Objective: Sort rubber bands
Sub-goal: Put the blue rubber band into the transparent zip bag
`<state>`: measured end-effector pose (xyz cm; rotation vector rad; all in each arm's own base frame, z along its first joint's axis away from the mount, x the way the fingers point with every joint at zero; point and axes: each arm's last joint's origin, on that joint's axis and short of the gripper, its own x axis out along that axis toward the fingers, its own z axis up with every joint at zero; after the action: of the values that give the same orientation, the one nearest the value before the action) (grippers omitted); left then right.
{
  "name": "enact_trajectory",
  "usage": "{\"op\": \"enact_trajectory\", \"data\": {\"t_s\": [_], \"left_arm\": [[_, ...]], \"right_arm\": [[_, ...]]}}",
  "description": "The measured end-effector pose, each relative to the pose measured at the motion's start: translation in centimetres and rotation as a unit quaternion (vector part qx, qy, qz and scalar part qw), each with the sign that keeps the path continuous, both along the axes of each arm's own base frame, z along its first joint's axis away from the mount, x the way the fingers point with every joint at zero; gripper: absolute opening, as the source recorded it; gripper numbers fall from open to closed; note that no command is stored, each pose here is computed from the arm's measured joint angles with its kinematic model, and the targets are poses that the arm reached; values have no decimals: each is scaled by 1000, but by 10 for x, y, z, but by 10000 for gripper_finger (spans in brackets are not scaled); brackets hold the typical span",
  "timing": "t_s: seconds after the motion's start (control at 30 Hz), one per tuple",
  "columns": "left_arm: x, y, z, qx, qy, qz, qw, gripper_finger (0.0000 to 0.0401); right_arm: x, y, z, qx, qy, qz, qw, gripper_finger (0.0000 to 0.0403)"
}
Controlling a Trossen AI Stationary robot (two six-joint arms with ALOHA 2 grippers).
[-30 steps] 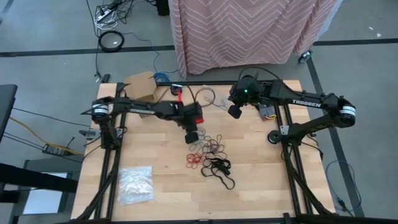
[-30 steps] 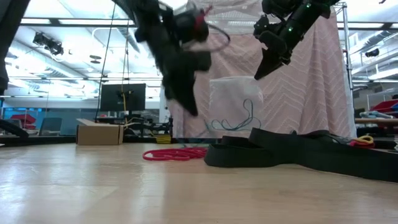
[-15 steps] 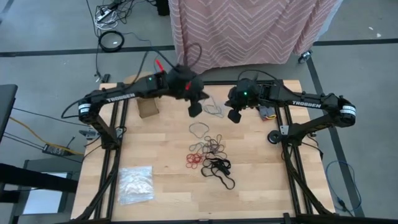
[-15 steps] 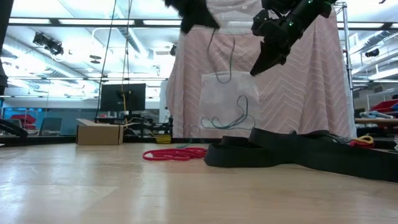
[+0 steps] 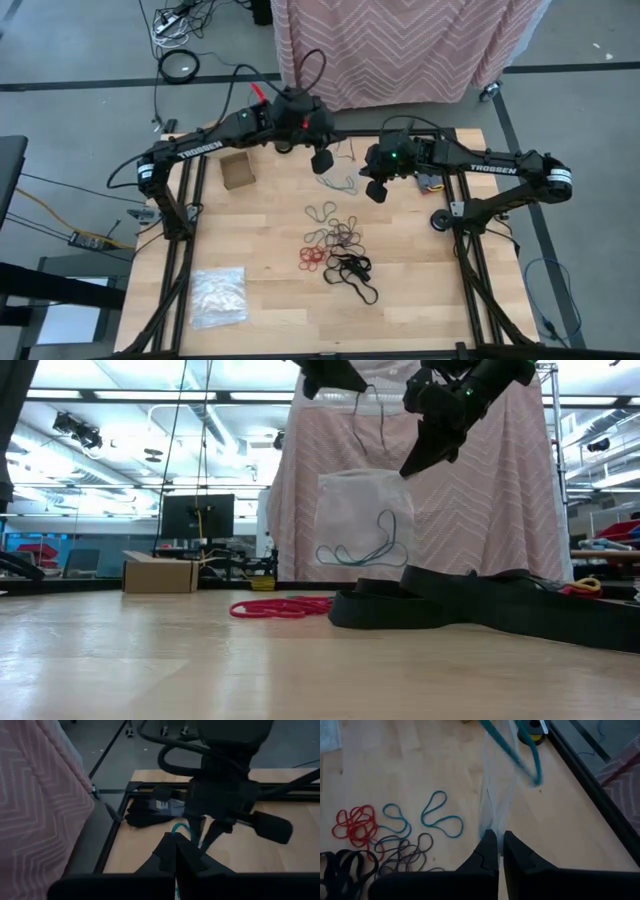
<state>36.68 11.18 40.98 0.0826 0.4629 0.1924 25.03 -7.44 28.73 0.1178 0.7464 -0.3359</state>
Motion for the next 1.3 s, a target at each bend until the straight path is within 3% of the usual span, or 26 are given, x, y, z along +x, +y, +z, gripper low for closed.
{"op": "enact_trajectory", "data": {"t_s": [0.53,0.8,1.03,1.17,1.3], "left_arm": [[2,1,-8,-10,24,-2,1000,0],[10,10,-25,10,64,12,998,0],[11,30,-30,64,77,35,994,0],[5,41,-28,61,73,49,994,0],[4,39,-27,41,61,26,997,0]], "right_arm": [[0,0,0,-1,1,-2,1000,0],[2,0,2,-4,-10,1,1000,0],[3,0,3,-4,-20,4,1000,0],[3,0,3,-4,-21,4,1000,0],[3,-1,3,-4,-21,3,1000,0]]}}
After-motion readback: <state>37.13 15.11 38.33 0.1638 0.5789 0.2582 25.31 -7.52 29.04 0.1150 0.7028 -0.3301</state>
